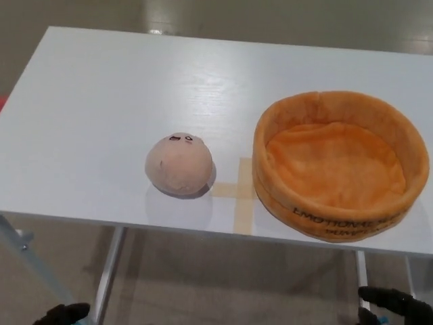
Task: Use the left hand to pick up the pink round toy on the left and place it inside the orange plate on the desk.
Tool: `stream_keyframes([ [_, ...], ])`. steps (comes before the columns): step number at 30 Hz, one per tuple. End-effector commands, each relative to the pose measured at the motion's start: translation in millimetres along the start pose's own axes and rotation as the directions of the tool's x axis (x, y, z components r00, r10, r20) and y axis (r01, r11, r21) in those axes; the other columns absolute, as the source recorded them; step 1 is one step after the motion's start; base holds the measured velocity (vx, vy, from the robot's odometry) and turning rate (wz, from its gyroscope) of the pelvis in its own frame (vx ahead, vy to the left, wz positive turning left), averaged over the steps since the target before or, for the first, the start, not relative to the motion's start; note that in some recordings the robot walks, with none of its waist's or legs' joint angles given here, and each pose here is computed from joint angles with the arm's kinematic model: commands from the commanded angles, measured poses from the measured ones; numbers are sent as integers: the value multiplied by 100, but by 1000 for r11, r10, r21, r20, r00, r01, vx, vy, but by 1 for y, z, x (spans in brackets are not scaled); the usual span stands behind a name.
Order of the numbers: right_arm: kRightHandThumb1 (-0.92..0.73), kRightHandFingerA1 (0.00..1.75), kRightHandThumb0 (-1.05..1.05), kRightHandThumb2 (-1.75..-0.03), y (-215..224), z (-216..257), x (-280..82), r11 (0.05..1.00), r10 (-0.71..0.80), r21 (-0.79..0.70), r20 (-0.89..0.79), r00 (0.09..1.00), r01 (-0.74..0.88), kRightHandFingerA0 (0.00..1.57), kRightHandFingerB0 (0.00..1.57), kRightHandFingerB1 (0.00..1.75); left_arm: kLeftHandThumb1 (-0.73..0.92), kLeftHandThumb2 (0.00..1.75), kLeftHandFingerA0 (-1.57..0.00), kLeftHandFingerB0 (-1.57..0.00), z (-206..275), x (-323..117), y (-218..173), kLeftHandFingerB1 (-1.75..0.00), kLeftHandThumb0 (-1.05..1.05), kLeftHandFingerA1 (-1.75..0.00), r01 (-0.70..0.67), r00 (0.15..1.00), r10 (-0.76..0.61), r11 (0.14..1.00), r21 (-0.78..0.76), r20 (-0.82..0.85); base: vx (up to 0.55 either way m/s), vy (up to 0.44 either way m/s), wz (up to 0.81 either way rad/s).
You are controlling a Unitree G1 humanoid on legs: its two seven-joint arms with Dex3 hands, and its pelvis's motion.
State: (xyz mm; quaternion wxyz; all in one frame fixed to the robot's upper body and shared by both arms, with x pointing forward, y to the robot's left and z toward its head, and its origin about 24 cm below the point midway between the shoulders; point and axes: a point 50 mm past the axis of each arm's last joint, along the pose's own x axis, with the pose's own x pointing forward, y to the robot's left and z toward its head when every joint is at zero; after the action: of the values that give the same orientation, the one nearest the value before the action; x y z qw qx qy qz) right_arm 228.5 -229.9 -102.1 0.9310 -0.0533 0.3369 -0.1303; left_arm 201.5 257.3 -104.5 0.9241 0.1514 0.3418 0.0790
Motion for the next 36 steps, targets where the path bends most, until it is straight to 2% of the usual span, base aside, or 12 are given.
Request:
stream_keyframes([
  [1, -62, 63, -25, -58, -2, -3, -2, 999, -24, 33, 21, 999, 23, 72, 65, 56, 53, 58, -33, -38, -1, -3, -1, -35, -26, -38, 54, 997, -54, 999, -3, 57, 0, 0, 0],
  [8, -63, 63, -26, -58, -1, -3, -1, 999, -27, 24, 18, 999, 27, 70, 63, 55, 52, 56, -13, -18, 10, -12, -8, -28, -35, -28, 321, 920, -354, 927, 194, 167, 0, 0, 0],
  [9, -63, 65, -24, -58, -1, -2, -1, 999, -29, 24, 23, 999, 28, 72, 65, 56, 45, 94, -1, 0, 16, -16, -10, -47, -25, -50, 386, 875, -441, 885, 262, 200, 0, 0, 0],
  [16, -63, 67, -24, -58, 0, -1, -1, 999, -24, 22, 29, 999, 24, 73, 67, 57, 48, 65, -12, -13, 39, -47, -17, -32, -46, -35, 560, 690, -657, 750, 351, 303, 0, 0, 0],
  [18, -63, 64, -25, -58, 0, -1, -1, 1000, -24, 16, 24, 999, 23, 72, 66, 56, 52, 98, -1, 0, 49, -64, -21, -47, -24, -50, 648, 607, -731, 682, 340, 311, 0, 0, 0],
  [19, -62, 66, -25, -58, -1, 0, -1, 1000, -24, 16, 23, 999, 24, 73, 66, 57, 55, 63, -10, -10, 52, -69, -22, -29, -37, -23, 675, 575, -753, 657, 335, 320, 0, 0, 0],
  [21, -63, 66, -25, -57, -1, 0, -1, 1000, -24, 18, 24, 999, 23, 73, 65, 57, 58, 57, -6, -11, 55, -76, -24, -26, -32, -28, 712, 534, -780, 623, 324, 327, 0, 0, 0],
  [22, -61, 66, -25, -57, -1, 1, 0, 999, -26, 20, 24, 999, 25, 73, 67, 57, 57, 102, -2, 0, 60, -84, -25, -47, -23, -50, 730, 503, -800, 596, 334, 326, 0, 0, 0],
  [25, -62, 68, -24, -58, -1, 1, 0, 999, -29, 19, 24, 999, 29, 75, 68, 58, 58, 102, -1, 0, 73, -104, -31, -47, -24, -50, 741, 425, -846, 530, 413, 323, 0, 0, 0],
  [28, -62, 66, -24, -58, -1, 1, 0, 999, -30, 17, 22, 999, 29, 73, 67, 57, 54, 100, -1, -1, 83, -116, -35, -47, -26, -48, 739, 389, -868, 494, 457, 310, 0, 0, 0],
  [29, -62, 68, -23, -57, -1, 1, 0, 999, -29, 19, 23, 999, 29, 73, 67, 58, 56, 65, -13, -12, 89, -123, -38, -31, -43, -34, 732, 360, -880, 472, 491, 310, 0, 0, 0],
  [36, -62, 70, -24, -58, -2, 1, -1, 999, -30, 16, 29, 999, 29, 75, 68, 59, 56, 66, -15, -13, 117, -156, -48, -32, -43, -36, 738, 184, -924, 354, 574, 334, 0, 0, 0],
])
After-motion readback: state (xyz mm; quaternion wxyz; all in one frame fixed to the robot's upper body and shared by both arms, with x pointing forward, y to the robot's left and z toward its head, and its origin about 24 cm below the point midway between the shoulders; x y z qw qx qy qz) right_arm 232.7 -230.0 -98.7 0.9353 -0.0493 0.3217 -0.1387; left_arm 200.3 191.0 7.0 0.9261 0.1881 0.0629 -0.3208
